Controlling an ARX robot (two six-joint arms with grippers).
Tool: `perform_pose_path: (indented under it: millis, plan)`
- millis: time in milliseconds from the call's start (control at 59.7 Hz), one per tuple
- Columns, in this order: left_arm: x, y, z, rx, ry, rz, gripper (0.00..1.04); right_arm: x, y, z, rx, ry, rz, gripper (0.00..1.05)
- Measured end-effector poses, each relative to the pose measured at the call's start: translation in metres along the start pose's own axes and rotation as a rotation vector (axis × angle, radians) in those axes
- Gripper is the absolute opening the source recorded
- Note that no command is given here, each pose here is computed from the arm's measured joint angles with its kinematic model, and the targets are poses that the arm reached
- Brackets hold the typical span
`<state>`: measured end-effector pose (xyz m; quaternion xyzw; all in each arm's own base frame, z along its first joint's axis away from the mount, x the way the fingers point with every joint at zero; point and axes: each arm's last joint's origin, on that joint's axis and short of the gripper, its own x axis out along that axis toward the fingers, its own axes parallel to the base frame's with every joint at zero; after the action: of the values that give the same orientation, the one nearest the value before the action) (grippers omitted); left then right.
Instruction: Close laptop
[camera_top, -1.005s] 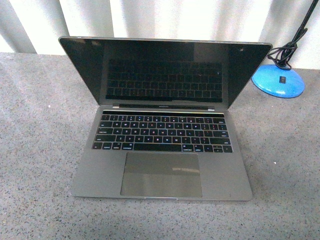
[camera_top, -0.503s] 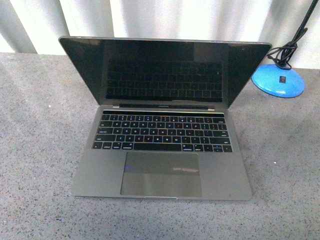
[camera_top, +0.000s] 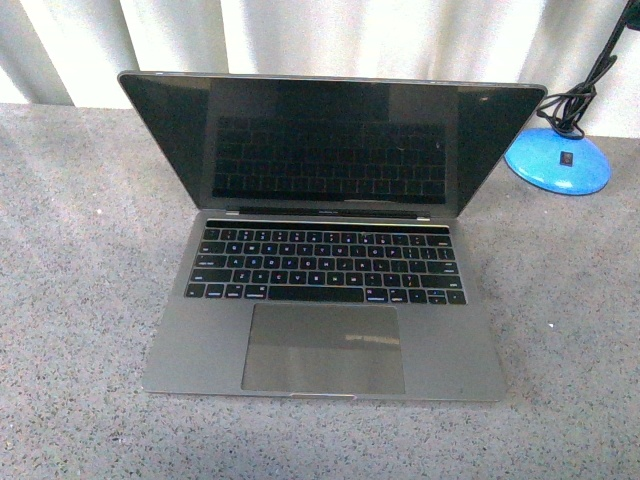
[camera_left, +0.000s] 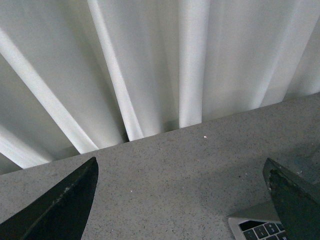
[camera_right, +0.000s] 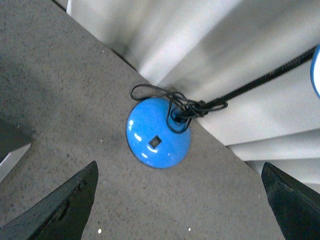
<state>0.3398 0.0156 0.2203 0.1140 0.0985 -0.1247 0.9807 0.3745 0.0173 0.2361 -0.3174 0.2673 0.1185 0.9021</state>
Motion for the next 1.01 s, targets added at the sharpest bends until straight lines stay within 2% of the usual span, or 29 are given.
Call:
perform_pose_path:
  millis: [402, 486, 704, 871, 938, 1005]
  plan:
    - [0.057, -0.025, -0.006, 0.083, 0.022, -0.078, 0.98, 0.042, 0.032, 0.035, -0.062, -0.025, 0.072, 0.95]
    - [0.062, -0.031, -0.005, 0.114, 0.019, -0.097, 0.84, 0.046, 0.033, 0.039, -0.069, -0.028, 0.069, 0.93]
    - [0.065, -0.041, -0.005, 0.202, 0.068, -0.137, 0.45, 0.05, 0.038, 0.047, -0.099, -0.04, 0.088, 0.54]
    - [0.072, -0.045, -0.008, 0.259, 0.119, -0.15, 0.04, 0.051, 0.055, 0.054, -0.129, -0.045, 0.153, 0.13]
    - [0.074, -0.047, -0.008, 0.267, 0.121, -0.157, 0.04, 0.051, 0.061, 0.056, -0.137, -0.052, 0.174, 0.01]
    - [0.077, -0.05, -0.007, 0.276, 0.119, -0.167, 0.04, 0.051, 0.066, 0.057, -0.147, -0.056, 0.195, 0.01]
